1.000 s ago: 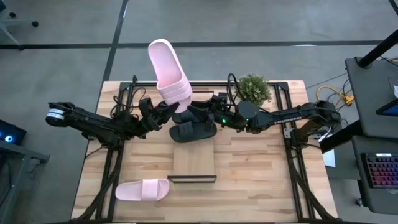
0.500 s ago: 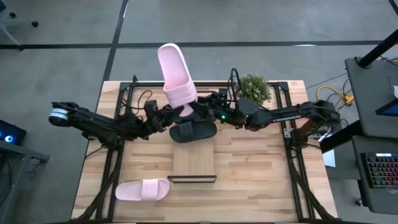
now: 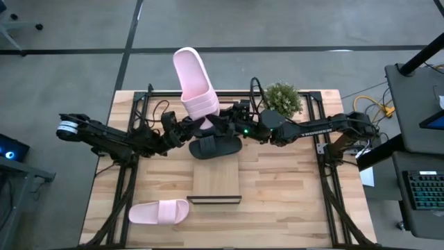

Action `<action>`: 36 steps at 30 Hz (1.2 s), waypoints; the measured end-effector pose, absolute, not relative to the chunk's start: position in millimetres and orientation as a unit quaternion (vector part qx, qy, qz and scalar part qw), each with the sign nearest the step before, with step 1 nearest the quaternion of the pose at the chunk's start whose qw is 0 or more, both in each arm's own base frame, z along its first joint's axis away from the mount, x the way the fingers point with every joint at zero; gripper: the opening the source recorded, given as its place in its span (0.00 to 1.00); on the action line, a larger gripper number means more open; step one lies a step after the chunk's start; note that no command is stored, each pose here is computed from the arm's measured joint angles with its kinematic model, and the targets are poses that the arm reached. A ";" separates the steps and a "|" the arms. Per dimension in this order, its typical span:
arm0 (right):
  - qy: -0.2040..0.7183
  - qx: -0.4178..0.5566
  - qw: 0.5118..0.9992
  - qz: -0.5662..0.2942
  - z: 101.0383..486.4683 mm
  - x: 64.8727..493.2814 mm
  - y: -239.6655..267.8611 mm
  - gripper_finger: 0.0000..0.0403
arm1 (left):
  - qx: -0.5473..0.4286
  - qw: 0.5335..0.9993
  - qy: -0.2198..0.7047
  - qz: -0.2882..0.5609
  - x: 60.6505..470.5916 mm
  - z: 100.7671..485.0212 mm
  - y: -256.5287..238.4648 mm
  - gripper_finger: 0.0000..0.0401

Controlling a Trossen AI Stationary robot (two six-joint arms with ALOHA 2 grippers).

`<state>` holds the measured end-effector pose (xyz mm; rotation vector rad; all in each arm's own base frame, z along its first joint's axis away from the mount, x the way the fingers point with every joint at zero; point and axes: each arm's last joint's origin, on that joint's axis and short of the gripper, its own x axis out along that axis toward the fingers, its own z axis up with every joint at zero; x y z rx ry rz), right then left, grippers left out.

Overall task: Pick and place slides into the shelf
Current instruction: Put the right light pink slide on the shelf

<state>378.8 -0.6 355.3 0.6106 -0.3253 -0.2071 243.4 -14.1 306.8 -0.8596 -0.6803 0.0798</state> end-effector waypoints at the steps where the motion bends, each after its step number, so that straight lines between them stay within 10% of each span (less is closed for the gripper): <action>1: -0.162 0.298 0.935 -0.101 357.0 378.8 -1.1 0.43 | -0.408 0.853 -0.323 0.037 243.4 306.9 -14.1 0.06; 13: -0.155 0.294 0.935 -0.122 362.4 380.6 -2.4 0.09 | -0.405 0.856 -0.319 0.031 243.7 306.6 -14.6 0.06; 36: -0.143 0.321 0.927 -0.132 370.9 369.3 -3.2 0.09 | -0.403 0.856 -0.324 0.020 236.4 309.7 -14.4 0.25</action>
